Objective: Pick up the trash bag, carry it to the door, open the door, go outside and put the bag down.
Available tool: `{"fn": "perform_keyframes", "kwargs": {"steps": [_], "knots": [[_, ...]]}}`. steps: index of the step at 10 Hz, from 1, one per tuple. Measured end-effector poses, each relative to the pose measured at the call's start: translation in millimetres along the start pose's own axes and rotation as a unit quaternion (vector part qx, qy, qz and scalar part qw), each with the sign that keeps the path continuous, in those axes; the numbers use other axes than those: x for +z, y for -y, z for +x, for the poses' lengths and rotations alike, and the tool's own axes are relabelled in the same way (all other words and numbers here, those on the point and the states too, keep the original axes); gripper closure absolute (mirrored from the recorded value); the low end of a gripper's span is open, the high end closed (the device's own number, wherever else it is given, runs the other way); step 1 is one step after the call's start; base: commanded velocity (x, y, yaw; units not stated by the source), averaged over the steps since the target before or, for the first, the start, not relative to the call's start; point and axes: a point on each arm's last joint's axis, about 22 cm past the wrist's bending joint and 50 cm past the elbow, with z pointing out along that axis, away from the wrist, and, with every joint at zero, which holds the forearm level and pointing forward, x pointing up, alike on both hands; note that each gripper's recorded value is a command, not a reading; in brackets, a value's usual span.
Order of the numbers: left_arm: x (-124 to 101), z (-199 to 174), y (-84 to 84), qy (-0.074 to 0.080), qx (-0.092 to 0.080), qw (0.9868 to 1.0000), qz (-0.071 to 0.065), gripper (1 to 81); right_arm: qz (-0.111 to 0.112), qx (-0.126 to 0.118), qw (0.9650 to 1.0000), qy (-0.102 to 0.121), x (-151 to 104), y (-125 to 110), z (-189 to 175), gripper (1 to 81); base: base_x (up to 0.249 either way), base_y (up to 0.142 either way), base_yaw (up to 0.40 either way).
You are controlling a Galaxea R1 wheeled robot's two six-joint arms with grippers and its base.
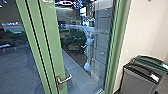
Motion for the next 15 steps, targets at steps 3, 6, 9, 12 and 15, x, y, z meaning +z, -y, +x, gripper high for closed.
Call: {"fn": "perform_keyframes", "kwargs": {"steps": [3,6,9,12,15], "knots": [[0.3,-4.0,-0.8,0.001,0.0,1.0,0.0,81.1,0.0,0.001,1.0,0.0,0.1,0.4,-0.5,1.0,0.0,0.0,0.0],[0.2,-2.7,-0.4,0.001,-0.001,1.0,0.0,81.1,0.0,0.0,1.0,-0.001,0.2,0.7,-0.2,1.0,0.0,0.0,0.0],[0.4,-2.9,-1.1,0.001,0.0,1.0,-0.001,81.1,0.0,0.0,1.0,-0.001,0.2,0.7,-0.2,1.0,0.0,0.0,0.0],[0.7,-2.6,-2.6,0.001,0.0,1.0,-0.002,81.1,0.0,0.0,1.0,-0.001,0.2,0.7,-0.2,1.0,0.0,0.0,0.057],[0.6,-2.9,-1.8,0.001,0.0,1.0,-0.001,81.1,0.0,0.0,1.0,-0.001,0.3,0.7,-0.3,1.0,0.0,0.0,0.274]]}}
